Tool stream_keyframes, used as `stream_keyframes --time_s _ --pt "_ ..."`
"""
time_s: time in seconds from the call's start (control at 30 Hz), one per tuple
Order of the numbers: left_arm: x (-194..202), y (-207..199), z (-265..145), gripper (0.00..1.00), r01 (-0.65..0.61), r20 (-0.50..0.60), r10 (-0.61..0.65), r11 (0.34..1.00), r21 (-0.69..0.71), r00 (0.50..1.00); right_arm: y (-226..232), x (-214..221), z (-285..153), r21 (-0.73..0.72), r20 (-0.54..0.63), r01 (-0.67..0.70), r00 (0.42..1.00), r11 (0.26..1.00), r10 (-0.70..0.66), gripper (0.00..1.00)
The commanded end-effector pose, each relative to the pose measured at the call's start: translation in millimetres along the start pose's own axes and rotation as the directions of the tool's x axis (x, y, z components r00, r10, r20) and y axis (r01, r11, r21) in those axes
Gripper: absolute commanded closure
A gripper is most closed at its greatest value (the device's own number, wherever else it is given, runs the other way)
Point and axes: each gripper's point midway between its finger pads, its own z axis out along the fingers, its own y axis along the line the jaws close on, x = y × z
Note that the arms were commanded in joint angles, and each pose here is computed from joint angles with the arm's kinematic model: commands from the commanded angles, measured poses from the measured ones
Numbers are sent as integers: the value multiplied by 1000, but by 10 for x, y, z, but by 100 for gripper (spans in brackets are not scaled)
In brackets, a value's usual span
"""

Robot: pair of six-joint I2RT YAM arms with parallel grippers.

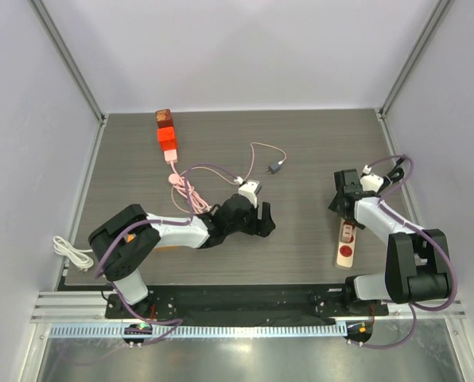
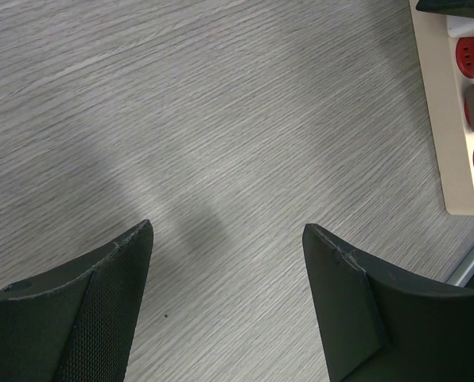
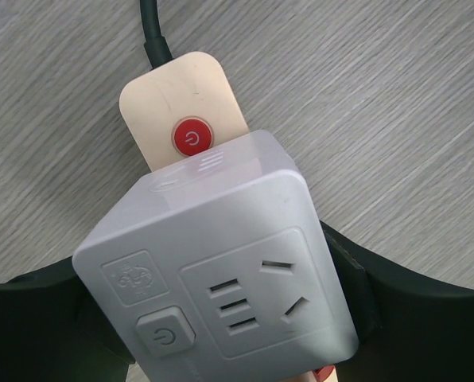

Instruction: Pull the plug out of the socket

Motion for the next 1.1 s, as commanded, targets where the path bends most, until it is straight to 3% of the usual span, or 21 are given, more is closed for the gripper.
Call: stream_keyframes --time_s 0.0,0.53,0.67,0.9,1.07 --pt "-212 -90 -65 23 -26 77 24 999 20 997 805 53 -227 -288 -128 -205 976 935 175 38" --pt "-284 -8 -129 25 -23 117 26 999 -24 993 1413 47 -577 -425 -195 -315 947 849 254 38" --pt "-266 -17 -114 25 -23 115 24 1000 -14 993 1582 78 -653 -442 -192 -313 949 841 252 33" --pt "-276 16 -138 22 -24 132 27 999 -23 991 1502 159 -621 -426 -115 -158 986 891 120 16" --pt "-273 -56 -134 18 -51 125 49 999 12 991 1326 35 -668 -401 13 51 999 915 -50 8"
